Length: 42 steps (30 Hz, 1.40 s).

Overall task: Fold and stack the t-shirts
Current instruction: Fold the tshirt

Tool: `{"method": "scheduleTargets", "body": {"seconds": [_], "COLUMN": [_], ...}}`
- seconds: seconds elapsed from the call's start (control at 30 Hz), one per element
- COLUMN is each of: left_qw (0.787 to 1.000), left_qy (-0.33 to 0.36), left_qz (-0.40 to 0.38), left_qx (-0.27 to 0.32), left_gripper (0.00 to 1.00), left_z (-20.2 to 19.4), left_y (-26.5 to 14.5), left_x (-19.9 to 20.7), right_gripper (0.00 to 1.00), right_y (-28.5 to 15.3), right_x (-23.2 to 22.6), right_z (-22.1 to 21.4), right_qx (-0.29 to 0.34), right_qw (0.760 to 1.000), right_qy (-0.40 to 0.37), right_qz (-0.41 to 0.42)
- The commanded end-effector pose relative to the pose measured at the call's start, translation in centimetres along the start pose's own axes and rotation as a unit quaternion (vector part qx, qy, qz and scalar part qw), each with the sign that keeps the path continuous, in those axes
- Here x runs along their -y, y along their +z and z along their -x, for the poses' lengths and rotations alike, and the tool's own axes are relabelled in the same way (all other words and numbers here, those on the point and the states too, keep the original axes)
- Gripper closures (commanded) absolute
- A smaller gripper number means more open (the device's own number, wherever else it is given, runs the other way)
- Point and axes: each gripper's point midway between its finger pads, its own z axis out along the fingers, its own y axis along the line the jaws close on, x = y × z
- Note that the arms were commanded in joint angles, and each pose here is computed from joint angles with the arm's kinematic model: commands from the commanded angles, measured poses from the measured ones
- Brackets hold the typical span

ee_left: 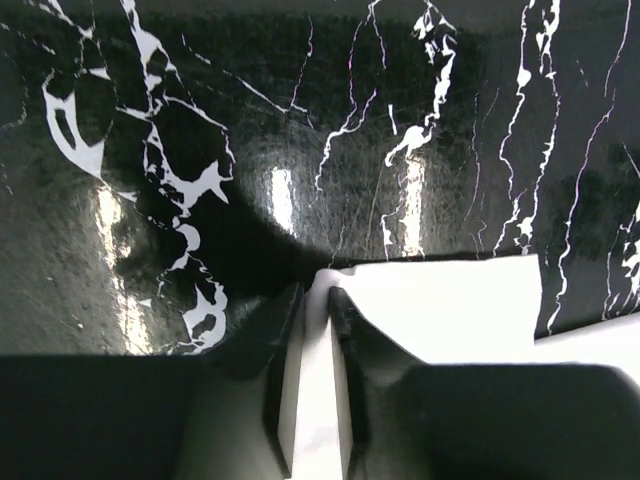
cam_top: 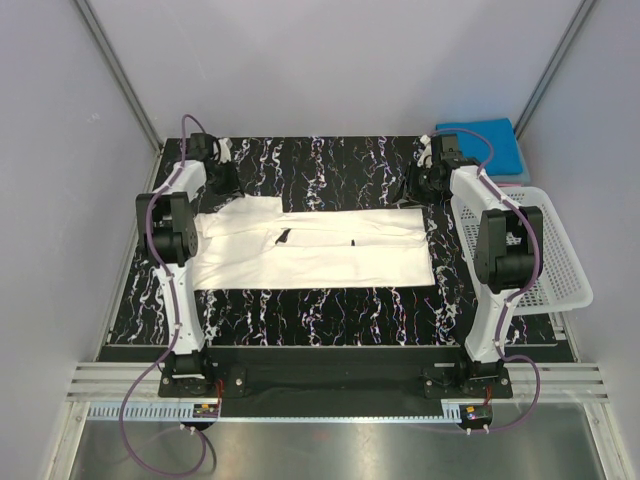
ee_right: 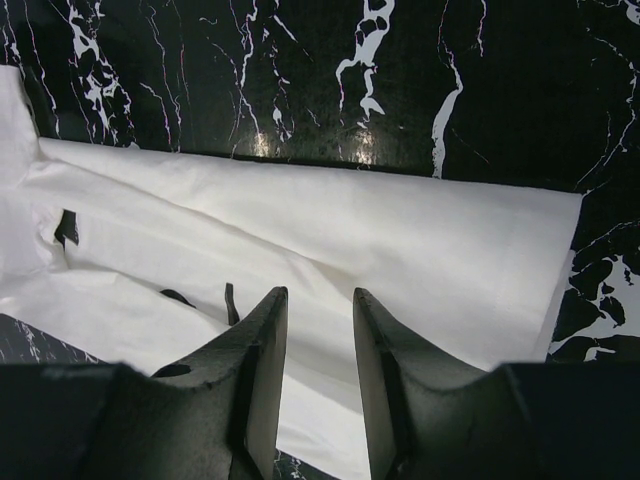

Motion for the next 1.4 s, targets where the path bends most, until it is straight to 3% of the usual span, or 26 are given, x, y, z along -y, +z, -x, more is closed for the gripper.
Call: {"method": "scheduleTargets", "body": {"seconds": [0.0, 0.03, 0.07, 0.33, 0.87, 1.37], "left_qw": [0.999, 0.998, 0.998, 0.992, 0.990, 0.998], "left_qy": [0.036, 0.043, 0.049, 0.069, 0.084, 0.045], "left_qz": [-0.015, -0.016, -0.019, -0.024, -0.006, 0.014], "left_qx": [0.030, 0.038, 0.039, 0.104, 0.114, 0.046], "left_gripper": [0.88, 0.97, 1.00, 1.00, 1.00, 1.00], "left_z": [2.3, 2.6, 2.5, 3.4, -2.6, -11.7], "left_y": [-1.9, -2.3, -2.6, -8.8, -15.6, -16.6], "left_x": [2.1, 2.6, 3.2, 6.4, 6.9, 5.2], "right_gripper": [0.60, 0.60, 0.60, 0.60, 0.64, 0.70], "right_y": [-0.1, 0.0, 0.1, -0.3, -0.4, 0.3], "right_x": [-1.5, -1.4, -1.2, 0.7, 3.4, 5.4], "right_z": [1.1, 1.2, 1.0, 0.2, -1.4, -4.6], "right_qx": [0.015, 0.017, 0.014, 0.012, -0.006, -0.035], "right_qw": [1.000, 1.000, 1.000, 0.999, 0.995, 0.992], "right_qy": [-0.018, -0.017, -0.017, -0.013, -0.031, -0.012], "right_qz": [0.020, 0.019, 0.017, -0.036, -0.096, -0.123]}}
